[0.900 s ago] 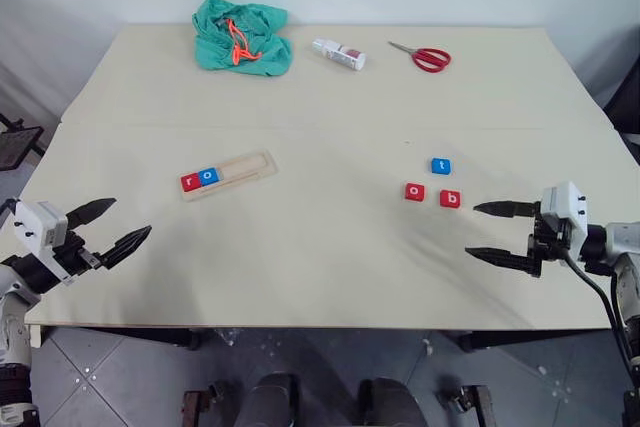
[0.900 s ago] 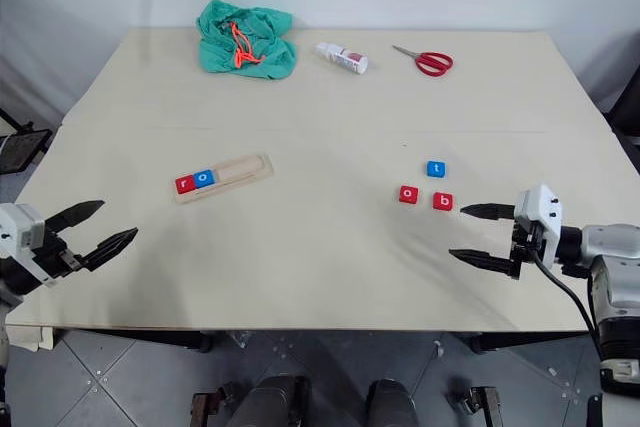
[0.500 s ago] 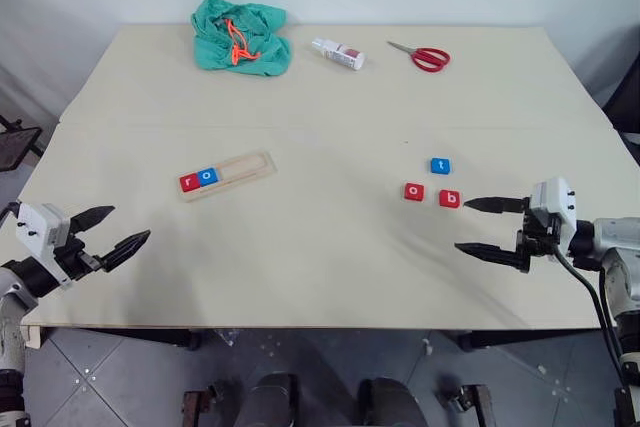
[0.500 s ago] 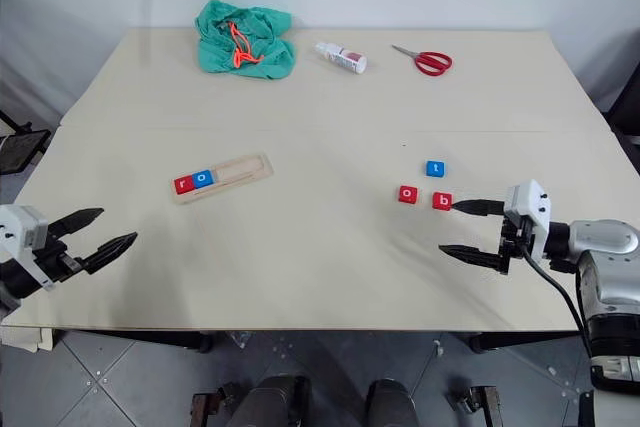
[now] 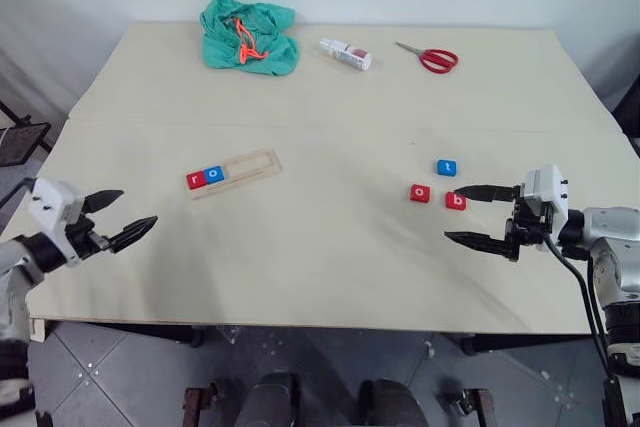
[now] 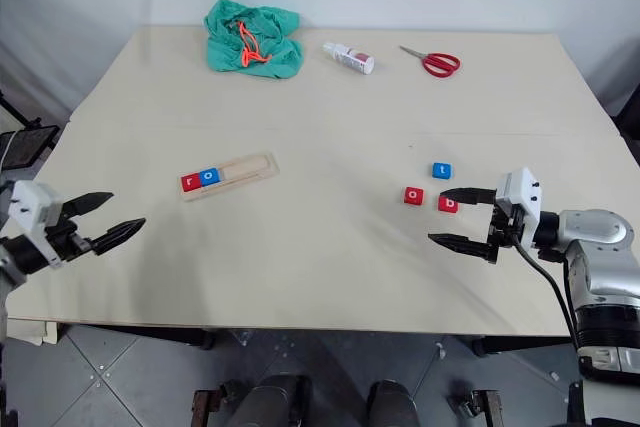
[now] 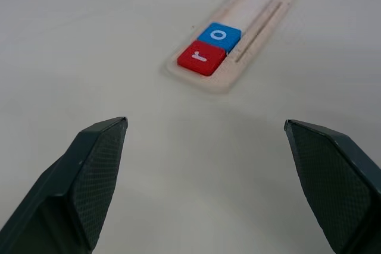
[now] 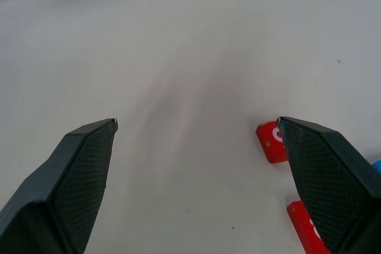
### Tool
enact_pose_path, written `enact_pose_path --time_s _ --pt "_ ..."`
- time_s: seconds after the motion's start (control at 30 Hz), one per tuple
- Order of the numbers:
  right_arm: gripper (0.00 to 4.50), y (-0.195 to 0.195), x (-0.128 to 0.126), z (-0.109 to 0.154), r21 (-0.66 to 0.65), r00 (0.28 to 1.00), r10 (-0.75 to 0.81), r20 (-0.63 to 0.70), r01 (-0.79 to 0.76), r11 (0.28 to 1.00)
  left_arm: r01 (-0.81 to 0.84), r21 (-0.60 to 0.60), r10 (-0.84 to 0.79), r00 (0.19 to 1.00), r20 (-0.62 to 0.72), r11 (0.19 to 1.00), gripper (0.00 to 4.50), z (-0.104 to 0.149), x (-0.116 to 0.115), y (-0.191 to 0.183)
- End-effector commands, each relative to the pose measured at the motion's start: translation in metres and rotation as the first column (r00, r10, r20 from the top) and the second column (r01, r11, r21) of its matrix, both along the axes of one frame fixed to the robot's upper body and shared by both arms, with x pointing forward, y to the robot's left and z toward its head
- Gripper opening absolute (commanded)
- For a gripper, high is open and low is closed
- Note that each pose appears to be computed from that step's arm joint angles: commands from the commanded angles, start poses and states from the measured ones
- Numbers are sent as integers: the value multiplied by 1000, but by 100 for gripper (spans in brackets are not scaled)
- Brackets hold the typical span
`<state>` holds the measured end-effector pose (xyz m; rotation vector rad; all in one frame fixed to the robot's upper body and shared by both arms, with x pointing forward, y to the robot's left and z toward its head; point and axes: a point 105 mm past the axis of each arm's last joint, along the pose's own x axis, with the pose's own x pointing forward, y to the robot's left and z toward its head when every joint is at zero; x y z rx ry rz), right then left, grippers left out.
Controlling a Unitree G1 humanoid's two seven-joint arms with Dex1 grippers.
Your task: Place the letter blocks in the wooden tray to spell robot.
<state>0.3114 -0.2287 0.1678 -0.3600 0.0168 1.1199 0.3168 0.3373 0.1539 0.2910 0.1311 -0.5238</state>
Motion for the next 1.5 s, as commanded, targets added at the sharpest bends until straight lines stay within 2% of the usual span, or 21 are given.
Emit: enact_pose_path --time_s 0.03,0.3,0.5,0.73,1.03,1.5 --pt "448 2 -7 18 21 998 1 66 -3 1000 10 68 -6 999 -48 998 450 5 16 4" --pt "448 7 -23 22 55 996 -34 84 30 998 145 76 -135 983 -128 987 450 5 51 -24" --pt "448 4 -38 17 56 995 -82 63 78 995 156 106 -138 977 -161 982 450 -3 68 -39" --pt "448 1 -47 17 54 991 -122 62 119 991 95 144 -68 980 -186 985 450 -14 82 -46" --pt "448 -1 -51 17 53 987 -147 61 143 988 200 125 -164 954 -250 972 450 -26 77 -63" --pt "448 10 -35 17 68 991 -116 70 111 991 332 108 -284 904 -319 937 450 -34 56 -64"
